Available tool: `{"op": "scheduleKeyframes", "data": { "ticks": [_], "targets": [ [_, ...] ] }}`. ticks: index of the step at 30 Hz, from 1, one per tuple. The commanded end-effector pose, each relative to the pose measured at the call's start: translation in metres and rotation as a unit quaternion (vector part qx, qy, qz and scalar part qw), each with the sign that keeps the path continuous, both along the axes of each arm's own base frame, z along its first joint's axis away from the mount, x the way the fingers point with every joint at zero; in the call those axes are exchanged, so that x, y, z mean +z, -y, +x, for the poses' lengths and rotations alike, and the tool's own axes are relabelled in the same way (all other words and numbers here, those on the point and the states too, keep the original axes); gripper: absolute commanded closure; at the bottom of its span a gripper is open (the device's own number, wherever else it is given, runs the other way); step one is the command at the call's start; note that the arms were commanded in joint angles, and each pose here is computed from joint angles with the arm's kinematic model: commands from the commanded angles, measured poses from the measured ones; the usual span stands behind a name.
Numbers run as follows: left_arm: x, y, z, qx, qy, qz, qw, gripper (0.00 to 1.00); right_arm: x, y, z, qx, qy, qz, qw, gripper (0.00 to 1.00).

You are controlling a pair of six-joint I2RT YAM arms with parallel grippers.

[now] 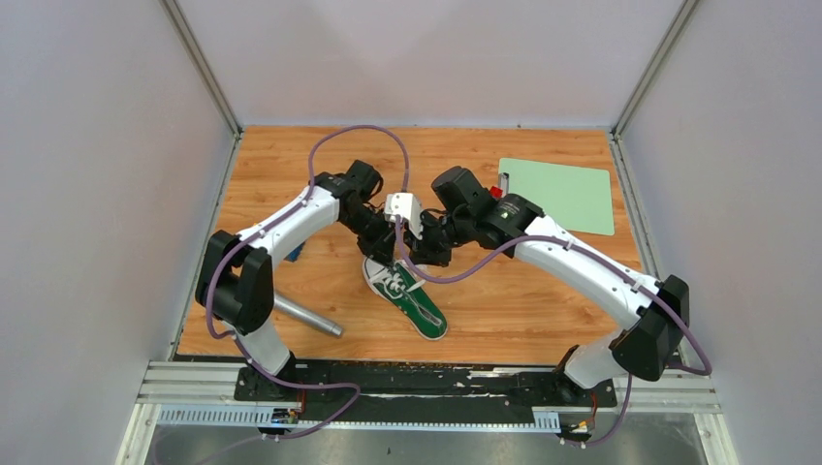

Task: Tie the shoes
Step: Cross the shoelace with the shoelace.

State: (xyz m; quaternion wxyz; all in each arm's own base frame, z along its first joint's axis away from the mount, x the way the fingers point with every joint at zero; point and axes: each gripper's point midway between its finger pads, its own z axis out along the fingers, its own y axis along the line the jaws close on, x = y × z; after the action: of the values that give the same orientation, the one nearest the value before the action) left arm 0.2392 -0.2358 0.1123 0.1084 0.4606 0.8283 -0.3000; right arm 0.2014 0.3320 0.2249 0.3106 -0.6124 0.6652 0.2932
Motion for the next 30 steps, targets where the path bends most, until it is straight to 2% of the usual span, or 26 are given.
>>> {"op": "scheduleKeyframes", "data": {
  "ticks": [1,8,15,19,25,30],
  "targets": [
    [0.035,0.015,-0.016,-0.025,-0.053,-0.114,0.992,1.00,0.026,-0.002,-0.013,0.033,0.013,0.040,0.999,1.00],
    [0.039,0.031,-0.022,-0.029,-0.080,-0.185,0.979,1.00,0.043,-0.022,-0.011,0.044,-0.009,0.064,0.997,1.00],
    [0.034,0.035,-0.017,-0.017,-0.074,-0.208,0.975,0.97,0.045,-0.043,-0.002,0.038,-0.045,0.071,0.996,1.00],
    [0.040,0.039,-0.024,-0.030,-0.089,-0.241,0.966,0.93,0.027,-0.043,0.005,0.018,-0.055,0.051,0.997,1.00],
    [0.030,0.035,-0.029,-0.035,-0.098,-0.241,0.965,0.89,-0.001,-0.032,0.013,-0.003,-0.058,0.023,0.998,1.00],
    [0.028,0.036,-0.029,-0.028,-0.103,-0.246,0.963,0.83,-0.007,-0.028,0.020,-0.025,-0.082,0.030,0.996,1.00]
  ]
}}
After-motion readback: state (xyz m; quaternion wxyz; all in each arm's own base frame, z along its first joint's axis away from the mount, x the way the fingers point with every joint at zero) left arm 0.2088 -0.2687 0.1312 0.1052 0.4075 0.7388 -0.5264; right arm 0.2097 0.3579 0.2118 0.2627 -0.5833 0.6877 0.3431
